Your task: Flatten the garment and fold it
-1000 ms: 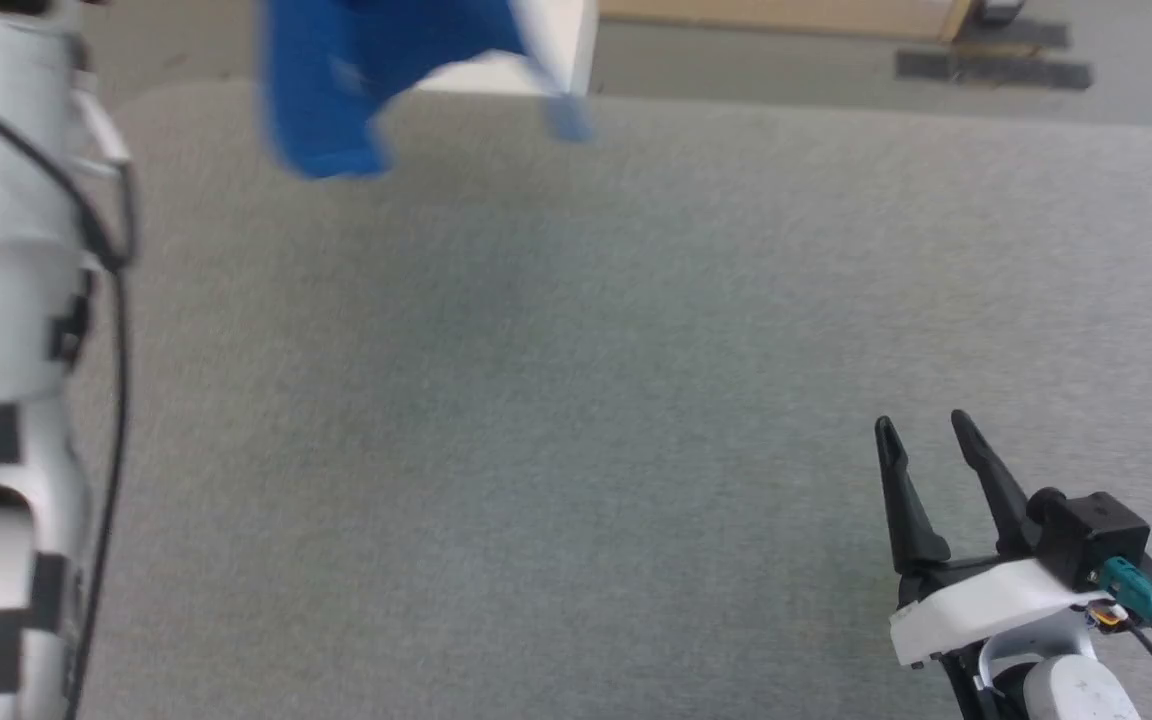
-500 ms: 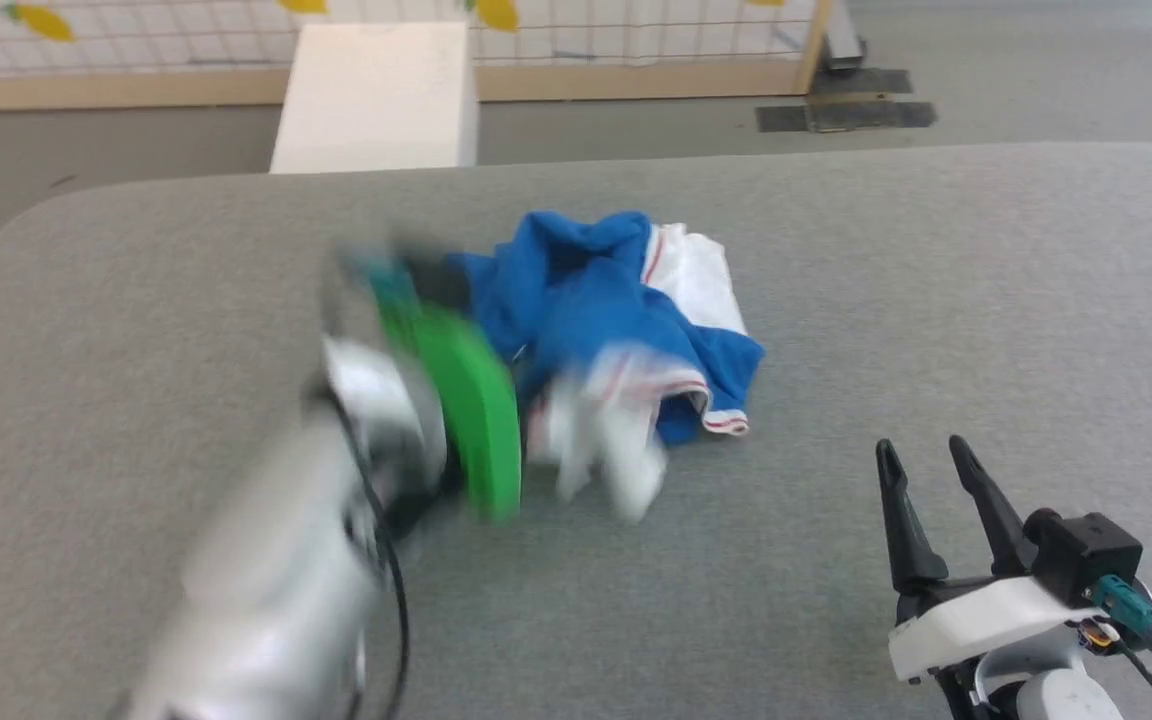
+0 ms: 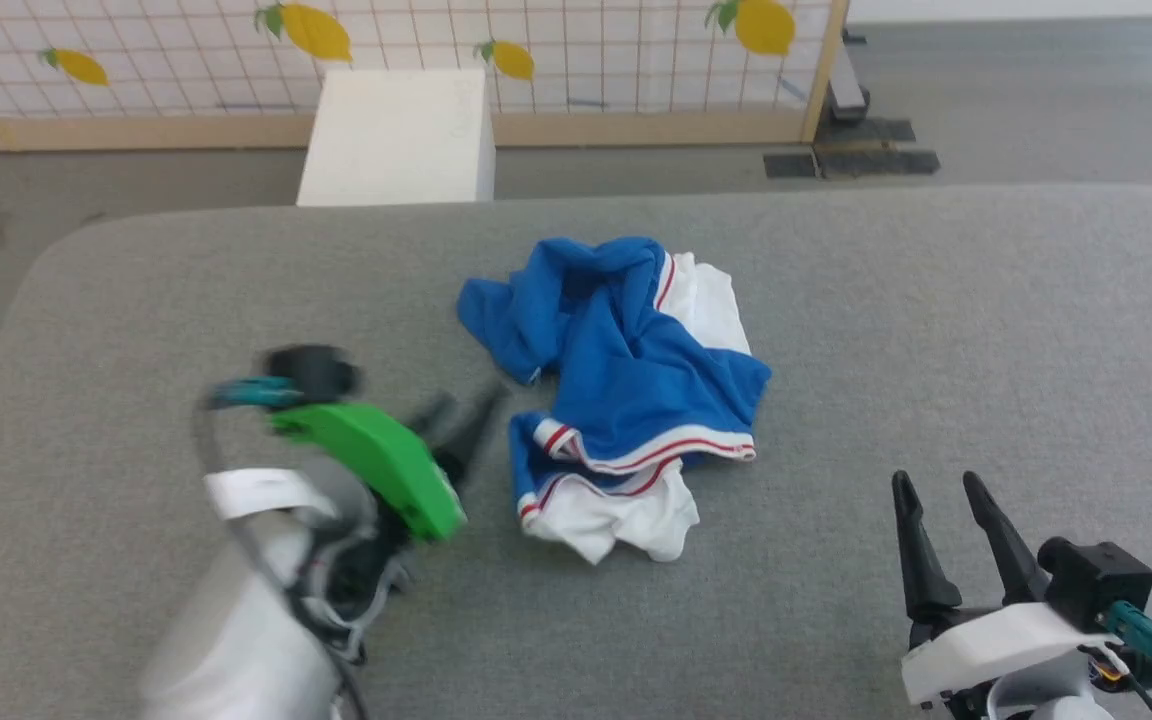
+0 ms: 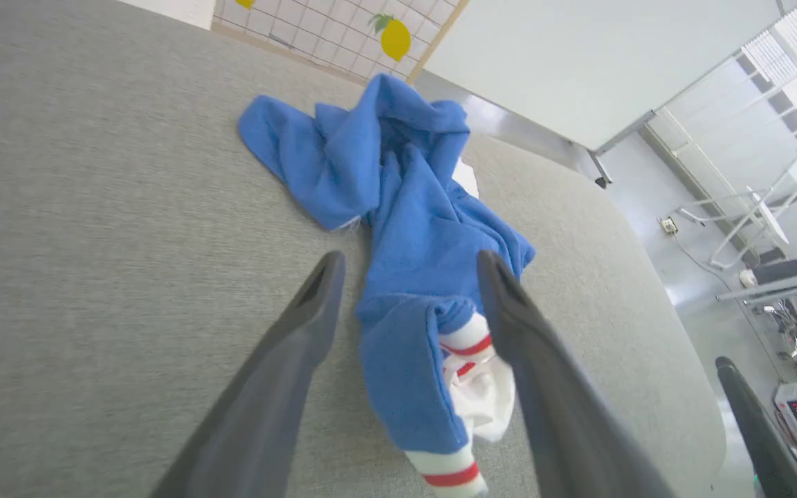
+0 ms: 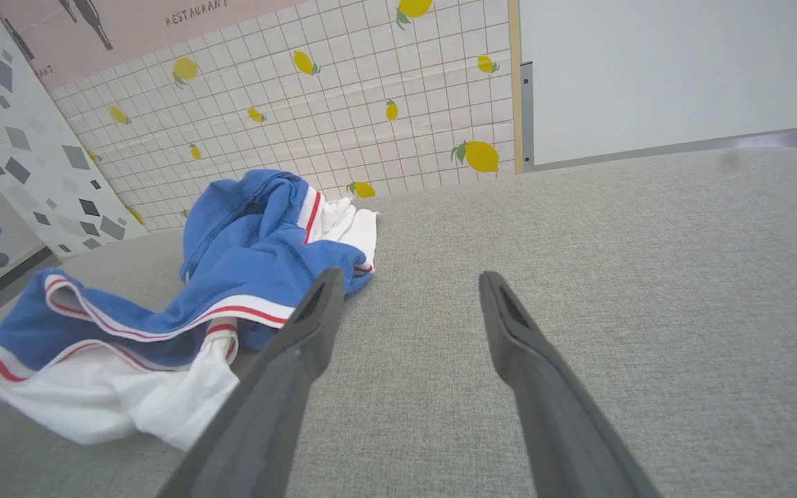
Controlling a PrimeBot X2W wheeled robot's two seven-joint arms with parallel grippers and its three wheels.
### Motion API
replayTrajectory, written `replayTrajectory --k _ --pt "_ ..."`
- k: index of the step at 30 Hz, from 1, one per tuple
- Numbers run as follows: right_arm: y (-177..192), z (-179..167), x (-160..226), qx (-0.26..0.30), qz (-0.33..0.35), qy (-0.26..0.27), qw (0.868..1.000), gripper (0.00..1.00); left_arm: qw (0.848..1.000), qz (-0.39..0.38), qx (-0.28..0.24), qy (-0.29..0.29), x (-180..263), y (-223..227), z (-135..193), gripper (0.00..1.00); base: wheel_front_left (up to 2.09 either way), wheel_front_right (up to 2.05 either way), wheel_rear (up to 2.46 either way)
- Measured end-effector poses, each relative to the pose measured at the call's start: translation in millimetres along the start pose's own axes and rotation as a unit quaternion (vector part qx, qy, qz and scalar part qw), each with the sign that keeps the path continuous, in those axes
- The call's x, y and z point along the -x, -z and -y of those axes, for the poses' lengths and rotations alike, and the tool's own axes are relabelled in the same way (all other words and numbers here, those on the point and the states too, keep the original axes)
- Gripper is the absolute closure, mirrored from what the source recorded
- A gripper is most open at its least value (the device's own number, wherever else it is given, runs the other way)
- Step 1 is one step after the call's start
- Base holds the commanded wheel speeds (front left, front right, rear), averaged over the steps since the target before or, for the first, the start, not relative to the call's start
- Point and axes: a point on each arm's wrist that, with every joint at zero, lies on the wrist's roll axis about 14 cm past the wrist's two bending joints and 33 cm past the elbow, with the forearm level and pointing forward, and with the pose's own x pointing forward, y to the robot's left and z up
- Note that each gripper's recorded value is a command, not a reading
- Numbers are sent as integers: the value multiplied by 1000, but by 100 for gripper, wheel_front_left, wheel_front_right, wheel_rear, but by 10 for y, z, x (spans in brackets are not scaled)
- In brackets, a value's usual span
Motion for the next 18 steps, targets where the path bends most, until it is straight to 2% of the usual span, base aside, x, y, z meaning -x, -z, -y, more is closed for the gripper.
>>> replayTrajectory --k 2,4,8,12,15,18 --pt "-25 0 12 -9 4 1 1000 0 995 101 17 -17 161 -429 -103 0 0 0 0" --pt "-49 22 36 -9 8 5 1000 0 984 170 15 -50 374 -635 -278 0 0 0 0" --pt "-74 66 58 -14 4 12 1000 0 953 264 -62 -132 884 -706 -675 0 0 0 0" --pt "98 52 7 -9 -59 9 998 0 934 278 -147 -168 1145 -610 -787 0 0 0 0" --pt "29 68 -196 -4 -82 11 997 0 925 285 -175 -181 1220 -593 -770 0 0 0 0" --pt "-156 21 -526 22 -92 4 995 0 917 302 -174 -195 1281 -623 -776 0 0 0 0"
